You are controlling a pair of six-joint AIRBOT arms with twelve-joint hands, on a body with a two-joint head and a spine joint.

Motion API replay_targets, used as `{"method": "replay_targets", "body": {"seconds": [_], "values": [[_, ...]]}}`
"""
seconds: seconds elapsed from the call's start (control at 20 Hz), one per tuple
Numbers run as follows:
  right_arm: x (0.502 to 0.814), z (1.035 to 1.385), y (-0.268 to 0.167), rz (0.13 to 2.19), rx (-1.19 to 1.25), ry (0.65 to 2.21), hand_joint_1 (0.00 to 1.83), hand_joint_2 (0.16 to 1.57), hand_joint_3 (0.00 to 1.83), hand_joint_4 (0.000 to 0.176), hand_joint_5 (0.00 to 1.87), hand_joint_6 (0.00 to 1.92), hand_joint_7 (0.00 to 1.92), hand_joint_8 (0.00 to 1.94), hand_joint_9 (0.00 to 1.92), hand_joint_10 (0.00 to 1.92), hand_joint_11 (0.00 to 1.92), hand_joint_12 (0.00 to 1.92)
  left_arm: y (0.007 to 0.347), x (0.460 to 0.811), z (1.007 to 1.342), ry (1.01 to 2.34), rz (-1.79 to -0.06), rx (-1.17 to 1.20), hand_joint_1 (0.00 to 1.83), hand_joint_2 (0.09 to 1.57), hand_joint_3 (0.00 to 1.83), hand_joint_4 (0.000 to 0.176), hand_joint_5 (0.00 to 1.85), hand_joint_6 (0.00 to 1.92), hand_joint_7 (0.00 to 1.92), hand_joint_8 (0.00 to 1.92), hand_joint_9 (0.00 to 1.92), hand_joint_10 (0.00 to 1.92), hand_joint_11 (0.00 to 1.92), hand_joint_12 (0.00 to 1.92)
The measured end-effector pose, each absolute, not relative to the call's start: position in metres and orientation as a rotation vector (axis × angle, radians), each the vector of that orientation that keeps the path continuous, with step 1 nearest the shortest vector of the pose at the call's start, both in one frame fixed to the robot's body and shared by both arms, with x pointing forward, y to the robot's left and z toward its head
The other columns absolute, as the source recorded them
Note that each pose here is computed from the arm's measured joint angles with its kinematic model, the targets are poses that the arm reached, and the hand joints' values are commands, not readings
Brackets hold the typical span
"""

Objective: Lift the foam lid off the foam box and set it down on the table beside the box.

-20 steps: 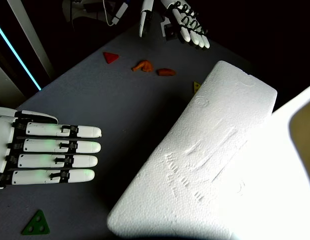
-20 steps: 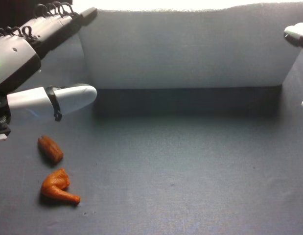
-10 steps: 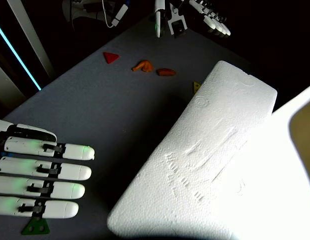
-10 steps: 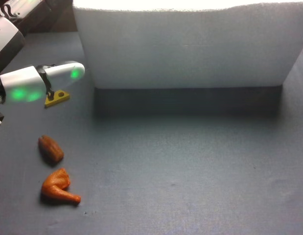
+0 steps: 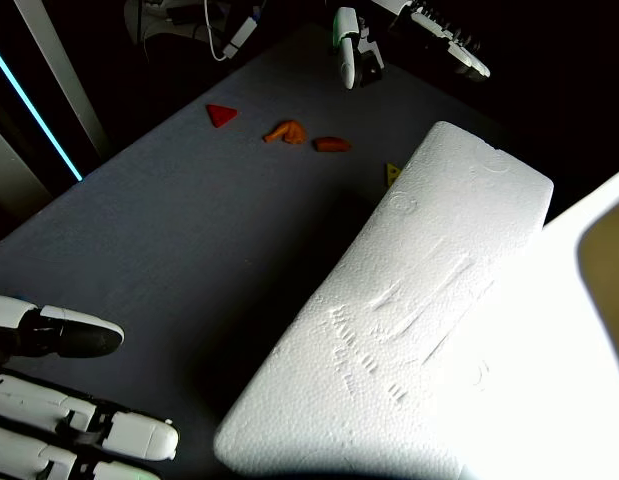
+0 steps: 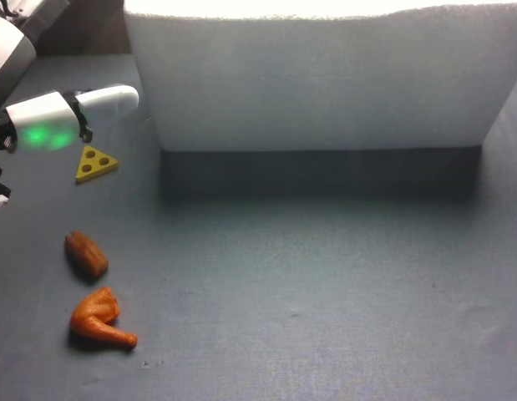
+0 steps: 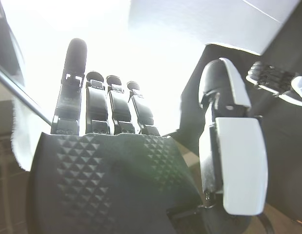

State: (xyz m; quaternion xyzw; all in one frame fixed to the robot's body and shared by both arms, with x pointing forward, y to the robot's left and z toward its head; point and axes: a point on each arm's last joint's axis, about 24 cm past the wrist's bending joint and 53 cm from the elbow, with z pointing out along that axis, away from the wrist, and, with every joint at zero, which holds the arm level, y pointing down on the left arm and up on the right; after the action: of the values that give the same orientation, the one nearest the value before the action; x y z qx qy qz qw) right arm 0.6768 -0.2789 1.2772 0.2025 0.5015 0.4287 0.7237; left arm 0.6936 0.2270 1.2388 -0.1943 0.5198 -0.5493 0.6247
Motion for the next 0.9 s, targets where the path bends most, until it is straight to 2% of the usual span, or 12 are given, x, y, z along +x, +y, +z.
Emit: {"method": "replay_targets", "body": {"seconds": [0.05,0.1,0.15,0.2,0.3,0.4,0.5,0.6,0.75,0.8,0.9], "values": [[0.682,1.275,-0.281,0.942,0.462,1.114,0.64,1.20,0.00,0.000,0.00,0.00,0.00,0.00,0.00,0.00,0.00,1.46,0.226,0.696,1.237,1.197,-1.262,-0.461,0.52,1.04,0.00,0.027,0.00,0.00,0.00,0.00,0.00,0.00,0.00,0.00],[0.686,1.274,-0.282,0.939,0.475,1.117,0.61,1.17,0.00,0.000,0.00,0.00,0.00,0.00,0.04,0.02,0.00,1.59,0.228,0.700,1.235,1.199,-1.255,-0.469,0.51,1.03,0.00,0.043,0.00,0.00,0.00,0.00,0.00,0.00,0.00,0.00],[0.689,1.274,-0.281,0.941,0.476,1.119,0.60,1.17,0.00,0.000,0.00,0.00,0.00,0.00,0.05,0.03,0.00,1.65,0.229,0.702,1.236,1.192,-1.254,-0.475,0.51,1.03,0.00,0.046,0.00,0.00,0.00,0.00,0.00,0.00,0.00,0.00],[0.694,1.272,-0.280,0.945,0.489,1.125,0.63,1.16,0.00,0.000,0.00,0.00,0.00,0.00,0.03,0.03,0.00,1.61,0.231,0.705,1.236,1.186,-1.252,-0.492,0.54,1.03,0.00,0.034,0.00,0.00,0.00,0.00,0.00,0.00,0.00,0.00],[0.705,1.267,-0.278,0.949,0.509,1.145,0.66,1.15,0.00,0.000,0.00,0.00,0.00,0.00,0.01,0.02,0.00,1.60,0.233,0.709,1.234,1.187,-1.248,-0.508,0.54,1.04,0.00,0.030,0.00,0.00,0.00,0.00,0.00,0.00,0.00,0.00],[0.714,1.262,-0.275,0.954,0.531,1.166,0.65,1.12,0.00,0.014,0.00,0.00,0.00,0.00,0.00,0.00,0.00,1.54,0.235,0.717,1.230,1.193,-1.239,-0.532,0.53,1.03,0.00,0.030,0.00,0.00,0.00,0.00,0.00,0.00,0.00,0.00],[0.719,1.263,-0.272,0.963,0.538,1.171,0.66,1.10,0.00,0.000,0.00,0.00,0.00,0.00,0.00,0.00,0.00,1.29,0.235,0.725,1.226,1.196,-1.241,-0.568,0.53,1.03,0.00,0.006,0.00,0.00,0.00,0.00,0.00,0.00,0.00,0.00],[0.724,1.266,-0.270,0.970,0.539,1.165,0.67,1.09,0.00,0.000,0.00,0.00,0.00,0.00,0.00,0.00,0.00,1.16,0.231,0.732,1.224,1.206,-1.245,-0.580,0.54,1.02,0.00,0.000,0.00,0.00,0.00,0.00,0.00,0.00,0.02,0.01],[0.732,1.264,-0.267,0.981,0.563,1.170,0.65,1.06,0.00,0.000,0.00,0.00,0.00,0.00,0.00,0.00,0.00,1.20,0.226,0.742,1.213,1.227,-1.253,-0.623,0.55,1.02,0.00,0.000,0.00,0.00,0.00,0.00,0.00,0.00,0.03,0.03],[0.733,1.263,-0.266,0.983,0.565,1.173,0.63,1.06,0.00,0.000,0.00,0.00,0.00,0.00,0.00,0.00,0.00,1.20,0.226,0.743,1.211,1.233,-1.251,-0.625,0.54,1.01,0.01,0.000,0.00,0.00,0.00,0.00,0.00,0.00,0.01,0.26],[0.734,1.262,-0.266,0.981,0.570,1.178,0.62,1.05,0.00,0.000,0.00,0.00,0.00,0.00,0.00,0.00,0.00,1.32,0.224,0.746,1.210,1.240,-1.253,-0.637,0.55,1.02,0.00,0.000,0.00,0.00,0.00,0.00,0.00,0.00,0.00,0.41]]}}
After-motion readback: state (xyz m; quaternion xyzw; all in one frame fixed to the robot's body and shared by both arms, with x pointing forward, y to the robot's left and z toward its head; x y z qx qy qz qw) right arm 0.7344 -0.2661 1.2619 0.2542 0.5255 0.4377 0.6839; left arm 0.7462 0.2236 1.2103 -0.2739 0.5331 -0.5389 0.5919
